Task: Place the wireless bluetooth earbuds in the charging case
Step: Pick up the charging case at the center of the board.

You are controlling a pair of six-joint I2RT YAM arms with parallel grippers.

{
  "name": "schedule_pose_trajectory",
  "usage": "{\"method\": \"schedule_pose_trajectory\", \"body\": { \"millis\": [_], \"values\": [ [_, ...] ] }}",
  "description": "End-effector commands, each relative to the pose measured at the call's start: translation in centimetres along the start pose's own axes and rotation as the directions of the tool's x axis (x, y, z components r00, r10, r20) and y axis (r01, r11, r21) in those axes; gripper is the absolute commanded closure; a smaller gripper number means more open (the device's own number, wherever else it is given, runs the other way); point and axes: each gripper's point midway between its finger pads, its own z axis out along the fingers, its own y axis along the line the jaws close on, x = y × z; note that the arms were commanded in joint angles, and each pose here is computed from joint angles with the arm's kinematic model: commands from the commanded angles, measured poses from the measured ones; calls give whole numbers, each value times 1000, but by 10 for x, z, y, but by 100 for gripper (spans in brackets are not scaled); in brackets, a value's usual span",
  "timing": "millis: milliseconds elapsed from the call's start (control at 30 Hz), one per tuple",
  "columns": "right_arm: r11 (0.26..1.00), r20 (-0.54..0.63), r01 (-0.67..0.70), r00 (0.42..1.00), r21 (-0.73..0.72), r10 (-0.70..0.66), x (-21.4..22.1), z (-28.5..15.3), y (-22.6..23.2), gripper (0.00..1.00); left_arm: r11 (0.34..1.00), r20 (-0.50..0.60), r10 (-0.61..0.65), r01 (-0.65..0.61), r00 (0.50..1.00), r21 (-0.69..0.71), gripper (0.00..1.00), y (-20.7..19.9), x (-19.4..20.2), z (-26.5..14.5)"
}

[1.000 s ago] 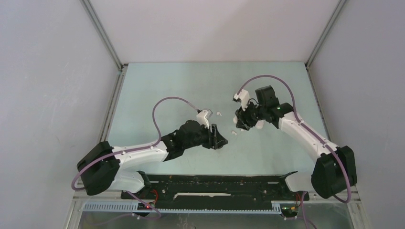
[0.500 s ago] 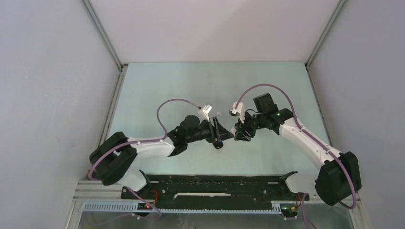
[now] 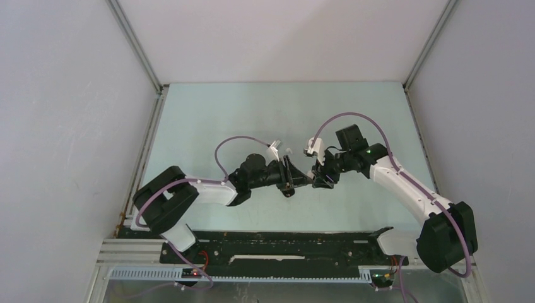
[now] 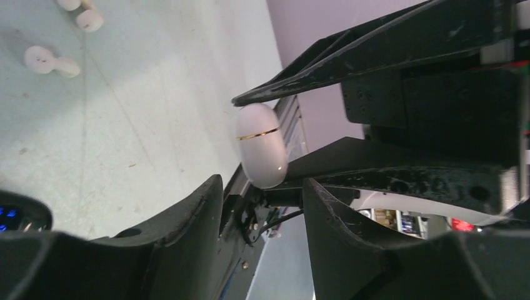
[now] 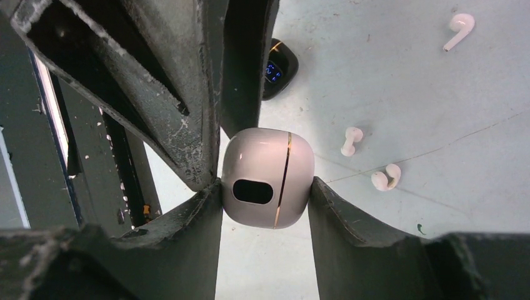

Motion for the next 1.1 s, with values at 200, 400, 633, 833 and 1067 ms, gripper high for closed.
{"method": "schedule_pose_trajectory", "body": {
  "millis": [200,400,633,833,1067],
  "values": [
    [998,60,48,997,-51,-45,-15,1,12,71,959,21,-133,123,991,256,55,-36,-17,1],
    [998,55,44,998,-48,-42,-14,2,11,71,966,3,-126,122,992,230,60,-32,-13,2],
    [998,49,40,998,-44,-38,-13,4,9,66,988,-28,-64,67,998,136,70,-21,-6,0],
    [998,98,-13,995,-59,18,-20,-2,8,42,993,-15,62,-60,998,101,87,-19,-5,-8],
    [952,250,-194,935,-236,252,-50,-52,13,35,875,141,415,-437,899,209,95,-43,0,-41]
  ]
}}
